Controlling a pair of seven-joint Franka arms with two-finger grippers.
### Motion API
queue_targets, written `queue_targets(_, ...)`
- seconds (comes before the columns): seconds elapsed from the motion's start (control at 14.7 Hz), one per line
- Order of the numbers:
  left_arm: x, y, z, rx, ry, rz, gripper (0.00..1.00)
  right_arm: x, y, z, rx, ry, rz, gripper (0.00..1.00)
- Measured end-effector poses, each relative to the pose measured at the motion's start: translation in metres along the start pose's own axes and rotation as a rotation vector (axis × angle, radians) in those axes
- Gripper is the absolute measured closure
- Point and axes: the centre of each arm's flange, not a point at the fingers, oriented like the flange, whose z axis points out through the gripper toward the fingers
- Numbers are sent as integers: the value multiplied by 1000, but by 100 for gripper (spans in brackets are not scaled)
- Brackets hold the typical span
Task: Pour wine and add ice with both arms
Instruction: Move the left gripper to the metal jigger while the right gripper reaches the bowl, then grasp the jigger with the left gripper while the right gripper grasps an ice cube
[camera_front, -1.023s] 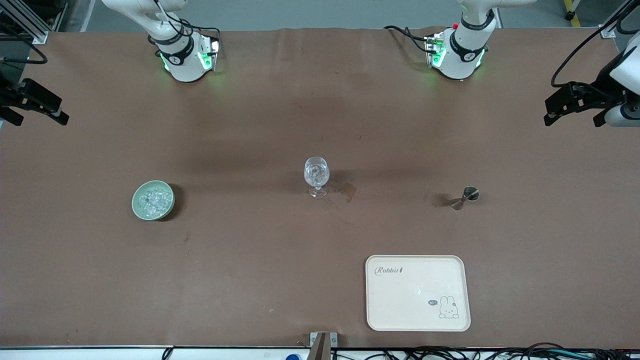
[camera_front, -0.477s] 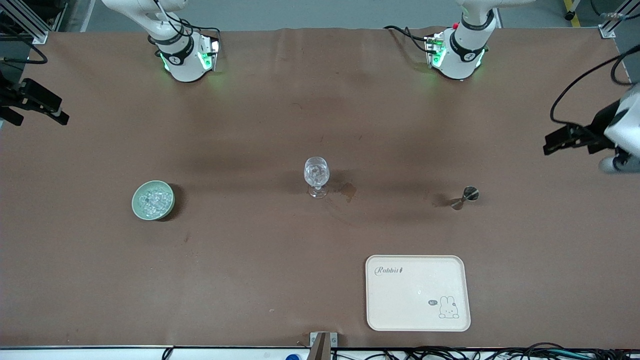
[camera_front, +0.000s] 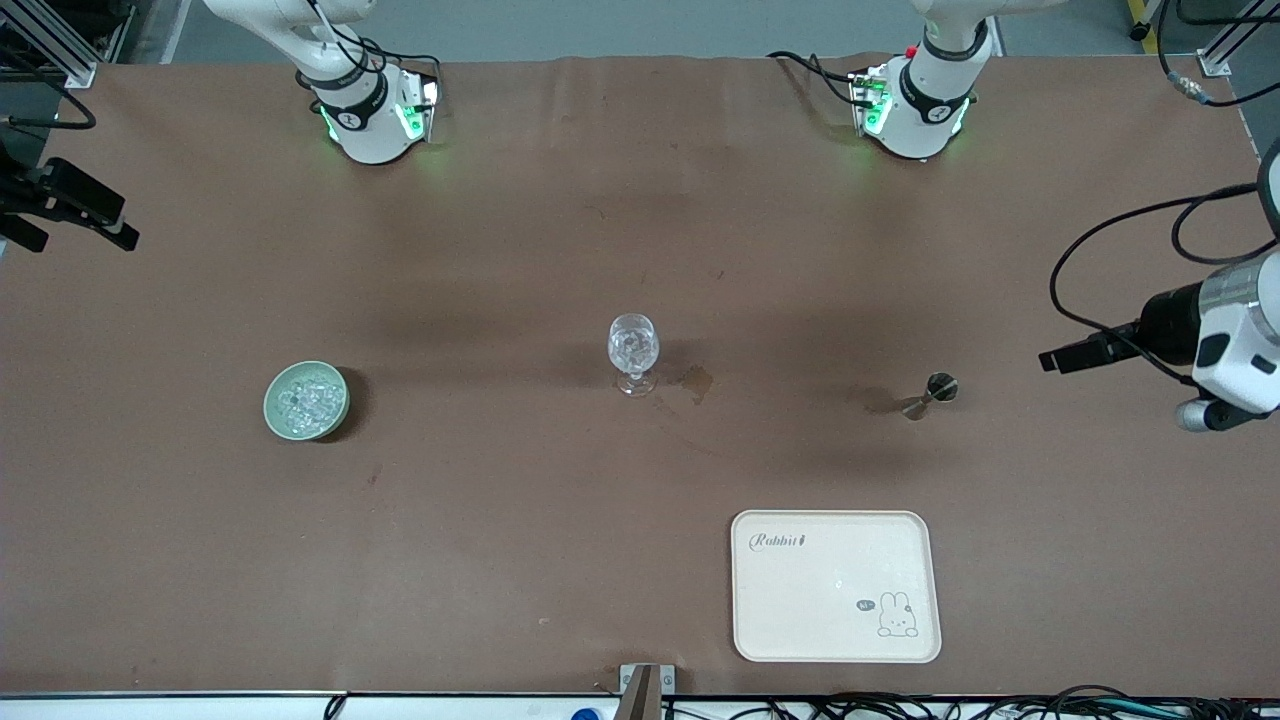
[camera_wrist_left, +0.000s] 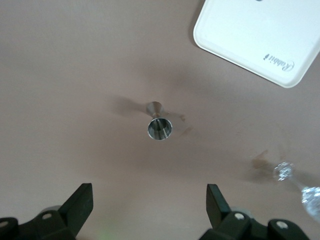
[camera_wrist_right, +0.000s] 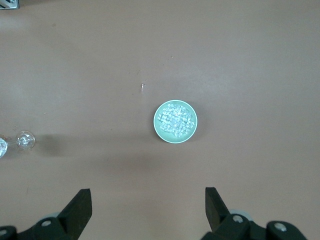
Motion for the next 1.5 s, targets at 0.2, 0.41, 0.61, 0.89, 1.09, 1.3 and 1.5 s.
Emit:
queue_targets(0.2, 32, -23, 37, -110, -73, -112, 0, 0, 3, 1, 0, -1, 5, 0)
queue_targets(0.41, 58, -61, 77, -208, -148, -217, 2, 2, 3, 3, 0, -7, 6, 0)
queue_targets(0.61, 71, -80, 114, -307, -221, -314, 3, 6, 5, 17, -1, -19, 8, 0)
queue_targets(0.89, 88, -116, 172, -422, -340, -484, 2, 21, 8, 69, -1, -14, 16, 0)
queue_targets(1.09, 94, -117, 206, -431, -422, -623, 0, 28, 13, 125, -3, 3, 23, 0)
queue_targets(1.3, 99, -127, 231, -462, -476, -699, 0, 27, 17, 186, -6, -4, 30, 0)
queue_targets(1.5, 103, -140, 262, -521, -542, -764, 0, 27, 21, 240, -10, -31, 36, 0)
